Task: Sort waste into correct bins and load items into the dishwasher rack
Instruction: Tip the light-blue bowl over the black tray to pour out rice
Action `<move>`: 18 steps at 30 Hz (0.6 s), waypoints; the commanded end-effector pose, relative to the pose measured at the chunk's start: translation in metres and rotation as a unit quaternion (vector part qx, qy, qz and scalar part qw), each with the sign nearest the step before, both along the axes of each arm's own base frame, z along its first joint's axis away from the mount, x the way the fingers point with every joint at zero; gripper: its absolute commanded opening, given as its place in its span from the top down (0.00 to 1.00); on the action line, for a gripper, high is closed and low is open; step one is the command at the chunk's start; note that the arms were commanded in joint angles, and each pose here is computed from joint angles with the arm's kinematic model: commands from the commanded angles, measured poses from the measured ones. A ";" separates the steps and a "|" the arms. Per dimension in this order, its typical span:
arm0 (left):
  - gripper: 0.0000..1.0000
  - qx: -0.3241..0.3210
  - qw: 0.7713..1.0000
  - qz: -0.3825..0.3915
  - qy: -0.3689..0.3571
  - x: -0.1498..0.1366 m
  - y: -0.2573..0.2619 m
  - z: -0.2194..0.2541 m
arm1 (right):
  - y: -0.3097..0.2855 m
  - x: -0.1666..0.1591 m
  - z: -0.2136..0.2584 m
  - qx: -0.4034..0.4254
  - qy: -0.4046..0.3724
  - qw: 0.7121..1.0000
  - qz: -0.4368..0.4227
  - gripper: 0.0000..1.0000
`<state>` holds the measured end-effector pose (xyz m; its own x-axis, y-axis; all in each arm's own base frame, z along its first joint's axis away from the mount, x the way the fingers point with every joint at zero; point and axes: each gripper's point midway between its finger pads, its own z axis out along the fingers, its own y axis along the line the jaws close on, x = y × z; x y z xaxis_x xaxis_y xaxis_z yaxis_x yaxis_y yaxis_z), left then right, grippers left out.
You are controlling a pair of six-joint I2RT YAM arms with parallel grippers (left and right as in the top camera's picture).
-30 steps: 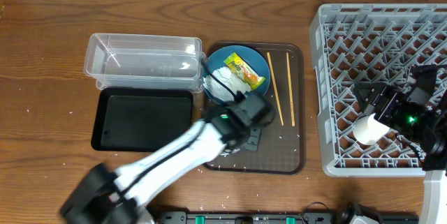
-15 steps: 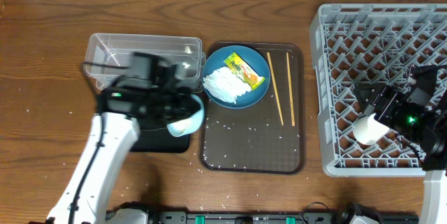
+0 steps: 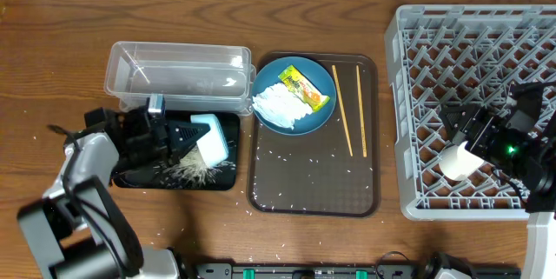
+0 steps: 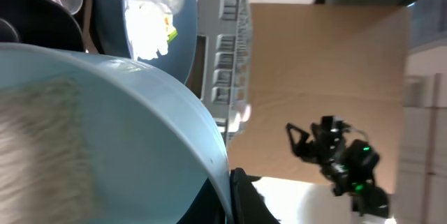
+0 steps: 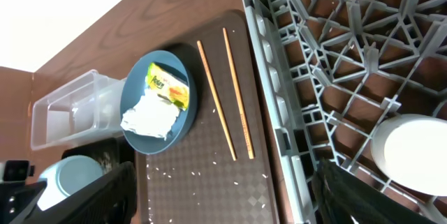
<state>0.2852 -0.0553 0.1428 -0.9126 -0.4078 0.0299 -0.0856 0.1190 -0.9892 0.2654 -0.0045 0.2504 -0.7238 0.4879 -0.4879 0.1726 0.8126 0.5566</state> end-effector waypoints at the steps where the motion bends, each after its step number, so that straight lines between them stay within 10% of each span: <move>1: 0.94 -0.036 0.999 0.008 -0.033 0.003 0.002 0.006 | 0.002 -0.001 0.000 0.001 0.001 1.000 0.004 0.21; 15: 0.94 0.019 0.997 -0.001 -0.080 0.010 0.007 -0.008 | 0.002 -0.001 0.000 0.001 0.001 1.000 0.004 0.21; 18: 0.94 -0.054 0.998 0.013 0.007 0.010 0.005 0.005 | 0.003 -0.001 0.000 0.001 0.001 1.000 0.004 0.20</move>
